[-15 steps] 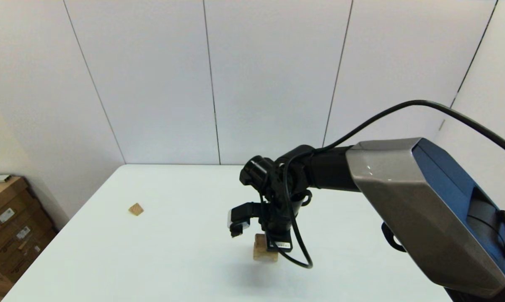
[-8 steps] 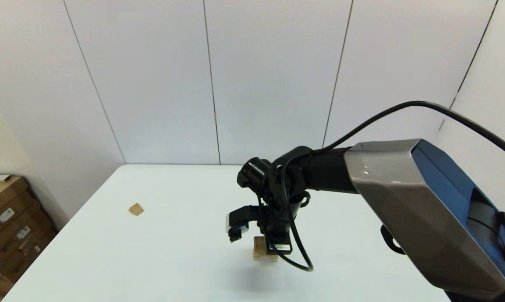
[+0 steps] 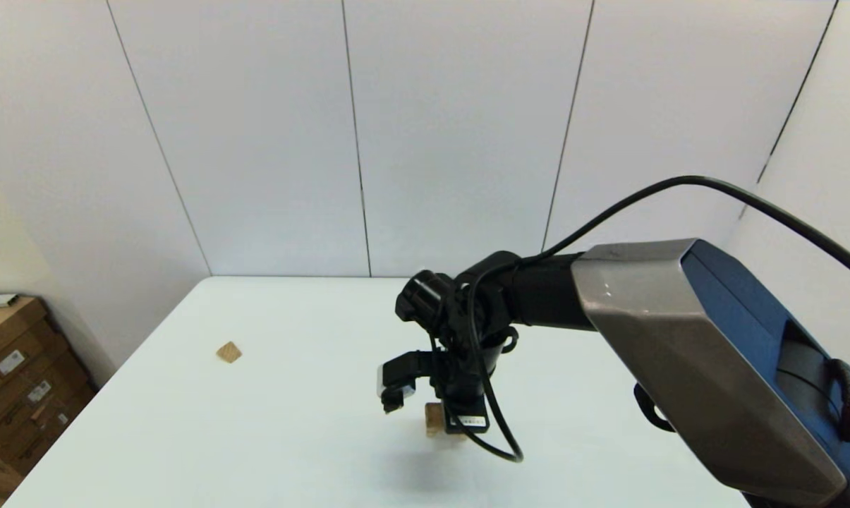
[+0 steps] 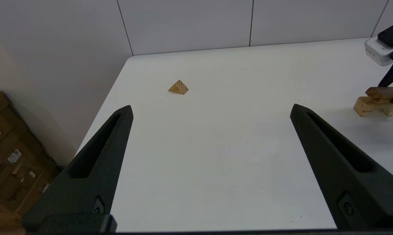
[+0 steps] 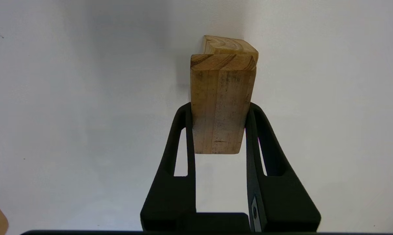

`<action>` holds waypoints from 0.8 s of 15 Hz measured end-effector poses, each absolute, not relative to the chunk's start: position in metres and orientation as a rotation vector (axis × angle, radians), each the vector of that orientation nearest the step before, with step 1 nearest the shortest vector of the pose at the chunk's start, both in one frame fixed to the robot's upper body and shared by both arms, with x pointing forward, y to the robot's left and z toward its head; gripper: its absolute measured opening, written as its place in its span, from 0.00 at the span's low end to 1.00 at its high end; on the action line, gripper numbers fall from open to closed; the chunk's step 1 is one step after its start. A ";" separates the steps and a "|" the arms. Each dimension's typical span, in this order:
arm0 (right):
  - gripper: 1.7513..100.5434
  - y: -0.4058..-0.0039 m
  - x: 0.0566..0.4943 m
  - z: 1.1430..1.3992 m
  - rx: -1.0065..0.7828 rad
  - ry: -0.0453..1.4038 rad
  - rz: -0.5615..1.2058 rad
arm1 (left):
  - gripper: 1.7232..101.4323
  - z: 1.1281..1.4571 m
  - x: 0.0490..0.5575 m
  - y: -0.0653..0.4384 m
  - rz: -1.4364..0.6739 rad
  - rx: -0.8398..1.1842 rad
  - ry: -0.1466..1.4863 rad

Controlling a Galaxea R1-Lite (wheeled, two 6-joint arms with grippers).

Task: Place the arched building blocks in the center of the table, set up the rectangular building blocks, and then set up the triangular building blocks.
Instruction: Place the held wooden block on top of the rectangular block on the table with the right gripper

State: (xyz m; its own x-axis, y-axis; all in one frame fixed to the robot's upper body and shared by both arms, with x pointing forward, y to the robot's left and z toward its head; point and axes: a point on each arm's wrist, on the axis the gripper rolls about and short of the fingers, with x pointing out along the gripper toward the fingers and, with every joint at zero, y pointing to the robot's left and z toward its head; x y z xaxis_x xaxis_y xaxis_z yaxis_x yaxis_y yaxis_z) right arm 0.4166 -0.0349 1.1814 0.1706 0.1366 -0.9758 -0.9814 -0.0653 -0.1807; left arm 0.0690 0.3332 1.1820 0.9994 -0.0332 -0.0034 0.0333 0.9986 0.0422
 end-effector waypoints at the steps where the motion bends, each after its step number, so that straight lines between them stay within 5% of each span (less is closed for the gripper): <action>1: 0.23 -0.035 0.417 1.181 -1.245 0.948 1.191 | 0.96 1.182 0.069 0.333 -0.034 0.042 0.003; 12: 0.23 -0.036 0.420 1.179 -1.242 0.944 1.179 | 0.96 1.182 0.069 0.333 -0.033 0.042 0.003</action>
State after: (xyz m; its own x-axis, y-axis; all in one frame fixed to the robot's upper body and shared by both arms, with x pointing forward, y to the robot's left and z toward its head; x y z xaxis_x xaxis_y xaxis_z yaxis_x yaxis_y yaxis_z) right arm 0.4203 -0.0365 1.1794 0.1790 0.1373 -0.9742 -0.9807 -0.0547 -0.1879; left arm 0.0690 0.3332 1.1820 0.9994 -0.0332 -0.0034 0.0333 0.9986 0.0422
